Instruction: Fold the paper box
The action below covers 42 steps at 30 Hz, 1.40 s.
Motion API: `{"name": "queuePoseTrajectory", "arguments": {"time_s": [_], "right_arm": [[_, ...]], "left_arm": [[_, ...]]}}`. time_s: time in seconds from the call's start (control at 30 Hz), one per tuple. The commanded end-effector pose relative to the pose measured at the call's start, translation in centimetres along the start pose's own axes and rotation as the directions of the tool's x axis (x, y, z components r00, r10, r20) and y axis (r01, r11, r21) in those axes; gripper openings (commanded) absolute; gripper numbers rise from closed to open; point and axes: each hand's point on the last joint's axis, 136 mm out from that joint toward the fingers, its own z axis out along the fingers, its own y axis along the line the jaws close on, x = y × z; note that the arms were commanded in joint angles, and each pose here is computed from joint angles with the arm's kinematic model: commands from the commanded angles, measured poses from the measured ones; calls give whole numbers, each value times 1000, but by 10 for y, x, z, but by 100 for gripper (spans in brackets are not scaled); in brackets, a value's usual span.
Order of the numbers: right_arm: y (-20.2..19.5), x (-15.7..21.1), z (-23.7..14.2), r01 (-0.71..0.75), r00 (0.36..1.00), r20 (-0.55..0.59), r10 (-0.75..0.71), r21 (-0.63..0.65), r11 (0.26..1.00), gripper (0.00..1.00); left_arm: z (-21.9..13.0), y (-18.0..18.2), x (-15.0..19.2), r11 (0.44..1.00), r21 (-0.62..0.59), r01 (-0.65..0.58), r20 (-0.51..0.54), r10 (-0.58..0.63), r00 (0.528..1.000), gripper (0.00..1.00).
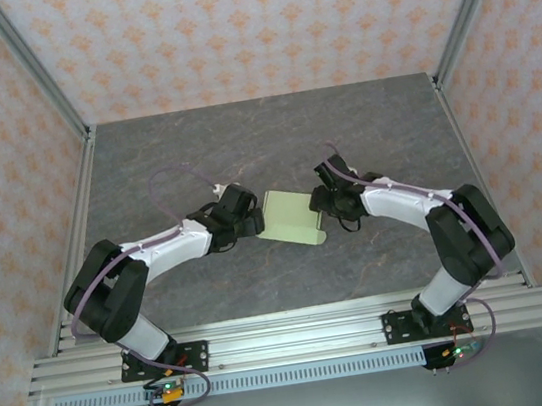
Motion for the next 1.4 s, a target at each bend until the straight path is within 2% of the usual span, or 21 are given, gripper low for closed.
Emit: {"name": "queuePoseTrajectory", "arguments": {"time_s": [0.0,0.13,0.2,0.3,0.4,0.5,0.6,0.63,0.73,0.87,1.03,1.17,1.37], "right_arm": [[-8,-4,-22,49,997,59,-50,20,999,70],[-15,-1,-42,71,994,88,-71,6,997,70],[-12,6,-51,109,991,85,-107,-26,994,70],[-1,19,-59,162,986,65,-154,-124,979,68],[3,27,-59,181,983,39,-177,-160,970,67],[2,28,-58,157,988,30,-155,-156,975,67],[4,33,-55,131,991,0,-133,-174,976,67],[5,35,-52,117,992,-19,-122,-174,978,67],[15,40,-43,74,993,-79,-91,-202,977,64],[28,33,-33,35,994,-94,-57,-224,974,56],[22,28,-24,-7,989,-148,-29,-237,972,50],[25,34,-22,-38,979,-204,-21,-280,959,49],[23,35,-20,-84,974,-228,12,-311,947,55]], "left_arm": [[-5,-1,-2,1000,11,1,13,-1,1000,80],[-25,-1,-12,999,34,7,43,-9,999,80],[-46,0,-21,998,42,48,66,-51,997,80],[-80,-2,-40,992,99,82,165,-98,982,81],[-88,-1,-50,989,109,104,206,-125,971,85],[-72,-25,-46,985,163,51,133,-73,988,83],[-49,-39,-36,985,173,17,55,-27,998,76],[-42,-40,-33,986,169,12,48,-21,999,72],[-35,-48,-33,984,175,-23,88,7,996,69],[-19,-46,-24,987,126,-101,47,95,994,66],[1,-30,-11,990,49,-131,11,131,991,56],[7,-25,-4,992,56,-113,-15,114,993,48],[19,-22,3,990,142,1,-73,9,997,43]]}}
